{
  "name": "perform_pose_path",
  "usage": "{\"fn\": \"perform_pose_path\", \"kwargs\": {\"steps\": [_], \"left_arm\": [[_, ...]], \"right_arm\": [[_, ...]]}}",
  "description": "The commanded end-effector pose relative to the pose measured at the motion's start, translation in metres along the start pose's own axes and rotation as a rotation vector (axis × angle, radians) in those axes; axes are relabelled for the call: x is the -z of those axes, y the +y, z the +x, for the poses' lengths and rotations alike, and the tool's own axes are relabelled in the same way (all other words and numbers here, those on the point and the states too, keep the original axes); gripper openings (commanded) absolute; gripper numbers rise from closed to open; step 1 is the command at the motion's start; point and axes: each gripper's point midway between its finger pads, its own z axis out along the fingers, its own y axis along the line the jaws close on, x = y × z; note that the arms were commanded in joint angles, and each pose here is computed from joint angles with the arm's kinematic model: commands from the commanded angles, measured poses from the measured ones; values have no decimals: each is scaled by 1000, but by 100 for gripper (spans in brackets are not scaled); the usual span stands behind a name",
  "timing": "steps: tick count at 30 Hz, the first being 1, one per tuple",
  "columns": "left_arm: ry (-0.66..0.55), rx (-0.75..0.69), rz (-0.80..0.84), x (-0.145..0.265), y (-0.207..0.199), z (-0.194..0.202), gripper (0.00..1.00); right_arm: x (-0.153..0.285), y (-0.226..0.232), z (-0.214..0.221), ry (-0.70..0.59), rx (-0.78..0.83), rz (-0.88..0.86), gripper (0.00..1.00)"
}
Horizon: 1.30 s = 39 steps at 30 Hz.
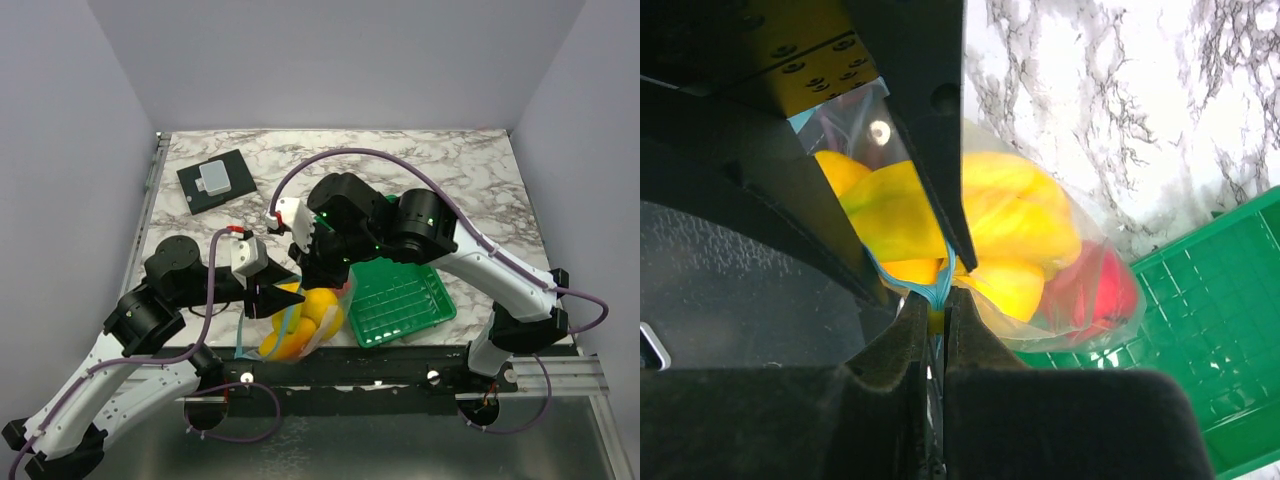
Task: Place the food in the zip-top bag and seal the zipper
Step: Zip the zipper food storage bag at the center of the board.
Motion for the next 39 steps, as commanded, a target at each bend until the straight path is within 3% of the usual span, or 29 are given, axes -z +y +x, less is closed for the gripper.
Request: {"fn": "perform_pose_path", "kwargs": {"steps": [1, 10, 13, 29, 39], "left_arm": [[51, 16, -17, -1, 2, 13, 36], [83, -11, -24, -2, 1, 18, 17], [87, -17, -18, -2, -1, 19, 0], [106, -8, 12, -4, -9, 14, 0], [97, 11, -17, -2, -6, 7, 0]], "right_arm": [[23, -2, -19, -92, -14, 49, 1], [30, -15, -23, -115, -57, 132, 1], [29, -19, -23, -108, -67, 157, 1], [28, -29, -21, -122, -14, 203, 2], [29, -30, -19, -169, 38, 204, 27]]}}
